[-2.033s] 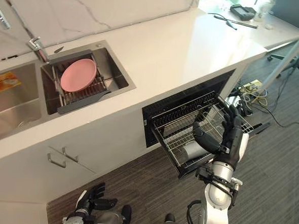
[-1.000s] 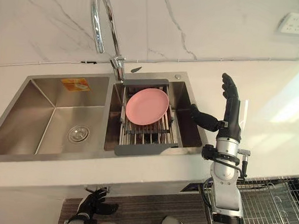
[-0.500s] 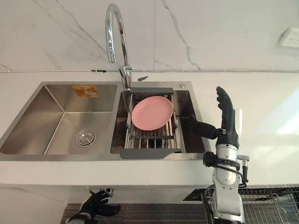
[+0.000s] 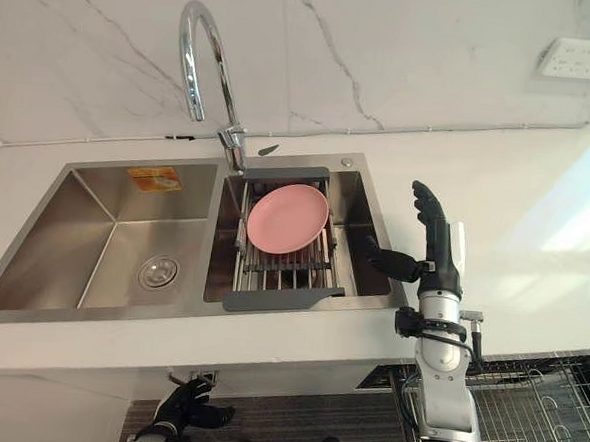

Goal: Walk over to the sink, pick up the cup, carry it to the dishwasher, place the cup inside the dishwasher, then close the dishwasher door

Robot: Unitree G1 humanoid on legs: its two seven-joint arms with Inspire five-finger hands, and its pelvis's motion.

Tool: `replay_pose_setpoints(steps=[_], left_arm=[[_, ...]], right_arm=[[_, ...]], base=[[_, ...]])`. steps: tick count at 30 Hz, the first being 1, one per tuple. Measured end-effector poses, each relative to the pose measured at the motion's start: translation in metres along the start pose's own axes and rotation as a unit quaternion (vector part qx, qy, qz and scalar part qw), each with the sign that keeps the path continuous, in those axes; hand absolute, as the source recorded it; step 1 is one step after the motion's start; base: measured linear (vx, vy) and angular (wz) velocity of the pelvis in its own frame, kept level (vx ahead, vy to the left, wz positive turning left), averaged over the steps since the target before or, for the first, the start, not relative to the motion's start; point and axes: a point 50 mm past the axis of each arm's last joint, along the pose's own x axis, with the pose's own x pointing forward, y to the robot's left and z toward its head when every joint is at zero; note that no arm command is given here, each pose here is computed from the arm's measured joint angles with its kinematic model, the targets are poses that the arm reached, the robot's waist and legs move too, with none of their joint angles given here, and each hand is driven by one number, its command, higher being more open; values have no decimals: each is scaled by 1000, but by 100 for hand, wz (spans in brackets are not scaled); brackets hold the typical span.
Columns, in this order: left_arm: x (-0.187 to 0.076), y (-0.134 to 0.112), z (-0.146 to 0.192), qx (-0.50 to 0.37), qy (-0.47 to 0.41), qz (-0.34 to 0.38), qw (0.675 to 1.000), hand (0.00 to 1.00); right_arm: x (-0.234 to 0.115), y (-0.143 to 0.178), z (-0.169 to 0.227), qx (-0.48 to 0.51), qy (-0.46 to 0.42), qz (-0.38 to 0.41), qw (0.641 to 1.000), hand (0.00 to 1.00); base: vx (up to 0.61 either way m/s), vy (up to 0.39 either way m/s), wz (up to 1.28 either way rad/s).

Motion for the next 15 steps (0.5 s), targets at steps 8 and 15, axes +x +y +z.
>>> replay_pose_setpoints(steps=[8, 15], left_arm=[[0, 2, -3, -12, 8, 8, 1000, 90], [1, 3, -3, -16, 8, 10, 1000, 90]], right_arm=[[-1, 4, 0, -10, 1, 2, 1000, 90], [4, 9, 7, -38, -20, 47, 998, 90]], base=[[-33, -11, 12], [-47, -24, 10]])
